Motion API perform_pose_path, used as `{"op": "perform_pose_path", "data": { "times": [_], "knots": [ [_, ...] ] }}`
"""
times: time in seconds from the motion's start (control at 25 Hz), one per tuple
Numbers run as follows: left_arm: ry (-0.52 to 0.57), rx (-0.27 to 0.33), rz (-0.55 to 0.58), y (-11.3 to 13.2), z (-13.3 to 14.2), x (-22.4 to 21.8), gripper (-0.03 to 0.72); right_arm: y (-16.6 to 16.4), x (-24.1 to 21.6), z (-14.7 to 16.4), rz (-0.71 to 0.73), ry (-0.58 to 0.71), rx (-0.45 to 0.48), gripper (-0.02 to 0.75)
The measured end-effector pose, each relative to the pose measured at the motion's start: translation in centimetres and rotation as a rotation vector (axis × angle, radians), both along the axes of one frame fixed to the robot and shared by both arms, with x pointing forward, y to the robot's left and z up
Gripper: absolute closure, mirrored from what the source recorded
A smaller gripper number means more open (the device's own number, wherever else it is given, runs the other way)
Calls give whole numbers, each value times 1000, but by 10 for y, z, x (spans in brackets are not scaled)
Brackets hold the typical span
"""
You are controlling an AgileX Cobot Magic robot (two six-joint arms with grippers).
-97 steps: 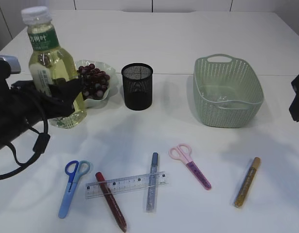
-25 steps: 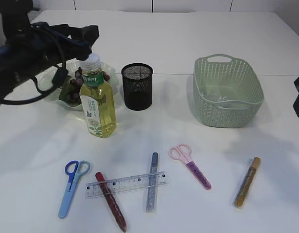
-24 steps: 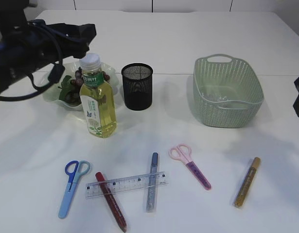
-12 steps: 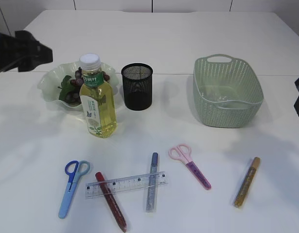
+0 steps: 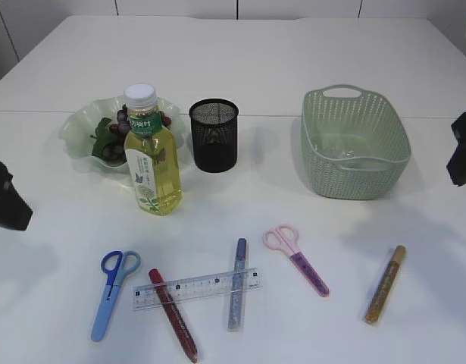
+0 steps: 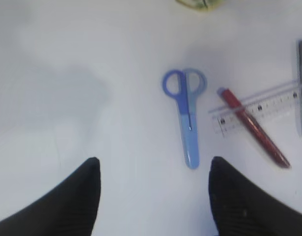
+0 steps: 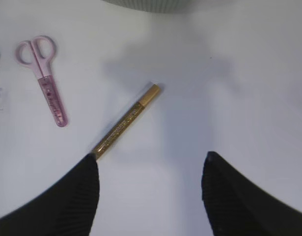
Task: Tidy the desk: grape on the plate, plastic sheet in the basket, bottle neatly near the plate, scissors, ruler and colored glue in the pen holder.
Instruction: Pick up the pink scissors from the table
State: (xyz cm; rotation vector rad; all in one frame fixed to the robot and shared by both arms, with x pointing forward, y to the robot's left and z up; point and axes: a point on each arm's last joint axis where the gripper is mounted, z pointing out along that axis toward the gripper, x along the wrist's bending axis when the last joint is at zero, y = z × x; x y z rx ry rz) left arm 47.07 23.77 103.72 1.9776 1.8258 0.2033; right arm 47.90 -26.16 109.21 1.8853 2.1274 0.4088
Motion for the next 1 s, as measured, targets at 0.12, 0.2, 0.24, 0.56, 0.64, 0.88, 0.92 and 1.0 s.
{"op": "perform_pose_path", "data": {
  "times": [0.12, 0.2, 0.24, 0.56, 0.64, 0.88, 0.92, 1.0],
  "knots": [
    [75, 8, -49, -1, -3, -7, 188, 6, -1, 1, -1, 8, 63, 226],
    [90, 7, -51, -1, -3, -9, 188, 15, 0, 4, 20, 4, 92, 226],
    [91, 10, -56, -1, -3, -9, 188, 21, 1, 4, 43, 7, 95, 226],
    [91, 10, -58, -1, -3, -9, 195, 82, 27, -16, 194, 96, 80, 226],
    [91, 10, -58, -1, -3, -9, 207, 96, 36, -26, 220, 127, 69, 226],
    [108, 11, -61, -1, -4, -10, 221, 124, 63, -46, 254, 167, 48, 226],
    [113, 12, -62, -1, -4, -11, 222, 126, 68, -49, 256, 170, 44, 226],
    [124, 13, -64, -1, -4, -12, 222, 130, 76, -54, 256, 178, 41, 226]
  ]
}}
